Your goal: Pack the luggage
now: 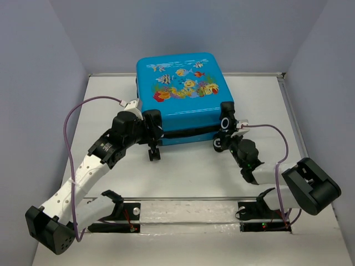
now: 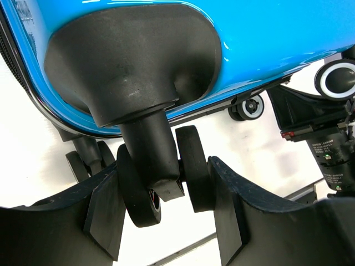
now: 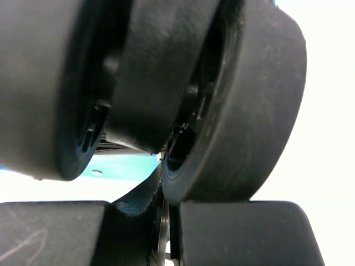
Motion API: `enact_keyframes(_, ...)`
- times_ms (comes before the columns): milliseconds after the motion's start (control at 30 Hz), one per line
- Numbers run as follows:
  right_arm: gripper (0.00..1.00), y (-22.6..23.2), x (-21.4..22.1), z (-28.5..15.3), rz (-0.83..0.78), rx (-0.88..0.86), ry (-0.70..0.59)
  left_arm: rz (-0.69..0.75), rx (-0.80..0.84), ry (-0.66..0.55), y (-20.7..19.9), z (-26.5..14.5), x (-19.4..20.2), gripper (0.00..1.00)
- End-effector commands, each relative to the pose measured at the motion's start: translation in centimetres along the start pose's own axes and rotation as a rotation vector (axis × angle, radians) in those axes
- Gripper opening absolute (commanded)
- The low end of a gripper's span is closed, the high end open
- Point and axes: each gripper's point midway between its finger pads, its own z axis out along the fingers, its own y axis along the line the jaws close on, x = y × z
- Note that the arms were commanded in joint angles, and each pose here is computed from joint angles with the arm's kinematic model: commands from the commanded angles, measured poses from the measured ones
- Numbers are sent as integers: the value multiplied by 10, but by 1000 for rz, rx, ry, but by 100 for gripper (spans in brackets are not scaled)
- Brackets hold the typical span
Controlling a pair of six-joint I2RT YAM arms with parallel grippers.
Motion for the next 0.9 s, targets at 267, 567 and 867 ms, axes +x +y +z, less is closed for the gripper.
enact_keyframes(267, 7, 25, -21, -27, 186, -76, -136, 149, 437, -305, -106, -60, -85, 6)
enact_keyframes(567, 25, 5, -21, -27, 221, -100, -110, 176, 381, -338, -97, -68, -99, 6)
enact_keyframes(867, 58, 30, -30, -13, 123, -233, -91, 184, 406, -292, -91, -60, -79, 6)
